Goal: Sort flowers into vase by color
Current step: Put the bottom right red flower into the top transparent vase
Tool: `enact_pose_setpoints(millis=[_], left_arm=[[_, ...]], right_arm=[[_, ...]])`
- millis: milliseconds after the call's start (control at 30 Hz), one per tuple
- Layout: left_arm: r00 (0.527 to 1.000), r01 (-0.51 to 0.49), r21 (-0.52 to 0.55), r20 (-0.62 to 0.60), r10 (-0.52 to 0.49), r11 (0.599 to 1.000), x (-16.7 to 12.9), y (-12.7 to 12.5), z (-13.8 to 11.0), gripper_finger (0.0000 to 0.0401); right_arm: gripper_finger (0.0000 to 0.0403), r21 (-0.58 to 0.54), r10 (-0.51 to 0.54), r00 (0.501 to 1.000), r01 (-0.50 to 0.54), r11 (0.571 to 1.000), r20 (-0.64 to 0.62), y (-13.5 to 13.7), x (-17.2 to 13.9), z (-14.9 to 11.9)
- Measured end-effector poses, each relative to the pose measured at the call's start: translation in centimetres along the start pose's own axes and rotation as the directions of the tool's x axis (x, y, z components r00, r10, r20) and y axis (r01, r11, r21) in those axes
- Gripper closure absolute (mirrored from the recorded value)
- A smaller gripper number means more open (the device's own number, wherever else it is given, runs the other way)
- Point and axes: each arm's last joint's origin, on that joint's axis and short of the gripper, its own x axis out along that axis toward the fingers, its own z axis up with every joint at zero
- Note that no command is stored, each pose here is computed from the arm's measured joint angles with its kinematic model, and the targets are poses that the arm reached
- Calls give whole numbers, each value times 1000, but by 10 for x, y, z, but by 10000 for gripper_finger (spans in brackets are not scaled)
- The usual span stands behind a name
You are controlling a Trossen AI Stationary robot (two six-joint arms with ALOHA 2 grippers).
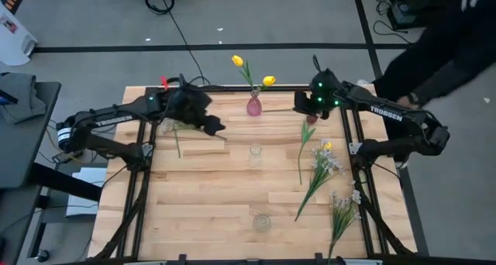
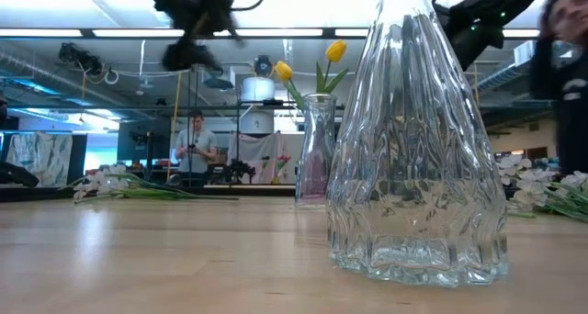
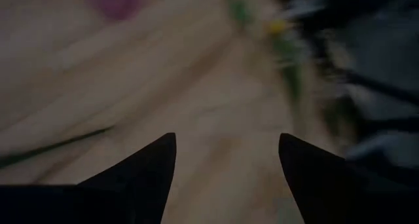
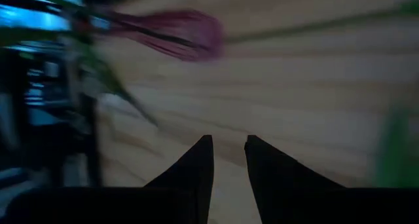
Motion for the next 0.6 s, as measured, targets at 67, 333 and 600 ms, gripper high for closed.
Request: enact_pose_setpoints(millis=[67,333,600], left_arm=[[985,-173,-3,-5,173,985,-12,11,-10,126],[961,-270,226,128,246,936,-73,22,-31,126],[925,-196,304,374,73,932,-109,34,-51,126]], right_arm=[[300,-8,50,998,-50,999,36,7,1,1],[300,-118,130,987,-119,986,92,17,-2,2],[300,-340,319,940,-263,903,121,36,-31,-12]])
